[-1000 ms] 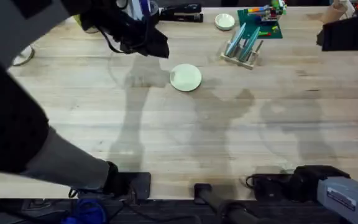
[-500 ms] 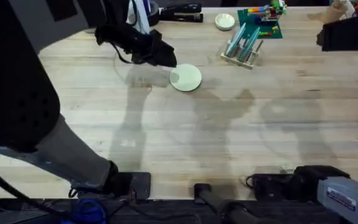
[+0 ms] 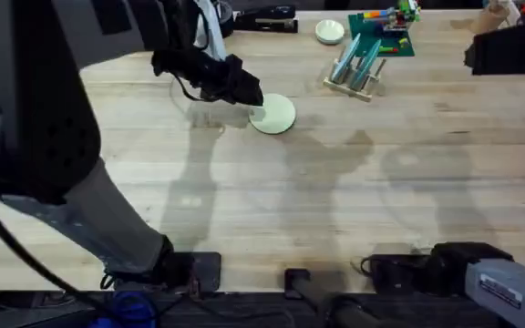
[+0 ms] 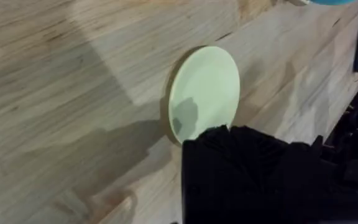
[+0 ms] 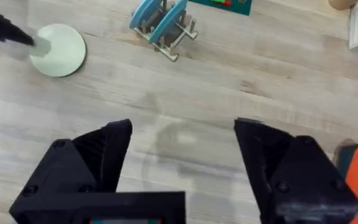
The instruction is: Pick up the plates from the table one by one and place each into a slot on the dish rack.
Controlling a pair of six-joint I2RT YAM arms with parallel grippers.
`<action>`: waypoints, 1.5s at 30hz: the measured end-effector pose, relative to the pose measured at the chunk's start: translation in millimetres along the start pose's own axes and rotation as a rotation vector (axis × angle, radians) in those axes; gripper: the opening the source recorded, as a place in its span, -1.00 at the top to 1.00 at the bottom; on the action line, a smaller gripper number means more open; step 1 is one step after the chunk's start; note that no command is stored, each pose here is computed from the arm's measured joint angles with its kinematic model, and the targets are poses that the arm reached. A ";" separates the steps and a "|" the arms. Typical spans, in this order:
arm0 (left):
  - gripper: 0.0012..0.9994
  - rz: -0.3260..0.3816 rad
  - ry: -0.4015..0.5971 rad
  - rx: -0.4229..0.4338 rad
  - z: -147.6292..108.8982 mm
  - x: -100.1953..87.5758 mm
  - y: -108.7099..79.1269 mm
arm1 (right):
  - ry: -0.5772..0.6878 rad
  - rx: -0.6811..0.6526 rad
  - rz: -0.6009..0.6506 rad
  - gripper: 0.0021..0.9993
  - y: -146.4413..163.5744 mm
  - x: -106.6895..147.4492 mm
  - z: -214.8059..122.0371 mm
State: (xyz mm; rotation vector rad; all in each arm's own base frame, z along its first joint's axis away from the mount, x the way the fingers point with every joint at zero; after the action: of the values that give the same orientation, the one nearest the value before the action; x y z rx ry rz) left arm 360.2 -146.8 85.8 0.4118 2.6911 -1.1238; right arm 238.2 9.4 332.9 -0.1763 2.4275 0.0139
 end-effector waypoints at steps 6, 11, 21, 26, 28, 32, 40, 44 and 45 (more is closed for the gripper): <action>0.92 -0.020 0.019 0.005 14.0 2.1 12.2 | 0.000 0.000 0.000 -0.99 0.0 0.0 0.0; 0.92 -0.026 0.026 0.000 18.1 3.1 17.2 | 0.000 0.000 0.000 -0.99 0.0 0.0 0.0; 0.92 -0.057 0.051 0.009 29.8 8.5 28.7 | 0.000 0.000 0.000 -0.99 0.0 0.0 0.1; 0.92 -0.084 0.057 0.082 37.4 7.7 26.7 | 0.000 0.000 0.000 -0.99 0.0 0.1 0.0; 0.92 -0.095 0.058 0.113 40.1 7.2 25.3 | 0.000 0.000 0.000 -0.99 0.0 0.1 0.0; 0.92 -0.104 0.055 0.142 41.9 6.6 24.1 | 0.000 0.000 0.000 -0.99 0.0 0.1 0.0; 0.92 -0.105 0.056 0.146 42.4 6.8 23.9 | 0.000 0.000 0.000 -0.99 0.0 0.1 0.0; 0.92 -0.105 0.056 0.145 42.3 6.8 24.0 | 0.000 0.000 0.000 -0.99 0.0 0.1 0.0; 0.92 -0.105 0.056 0.145 42.3 6.8 24.0 | 0.000 0.000 0.000 -0.99 0.0 0.0 0.0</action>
State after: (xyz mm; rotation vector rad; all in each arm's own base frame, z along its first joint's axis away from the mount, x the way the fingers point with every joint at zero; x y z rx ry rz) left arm 364.8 -159.8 38.7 0.3323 2.7160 -1.3627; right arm 238.2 9.4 332.9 -0.1765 2.4275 0.0136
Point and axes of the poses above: each hand's point on the last joint's axis, 136 mm out from that joint toward the fingers, its own z axis out along the fingers, its own y axis along the line the jaws close on, x = y × z, the point moved 1 cm from there along -z, back along the fingers, and after that the axes turned 5 degrees about z, right-handed, at the moved point
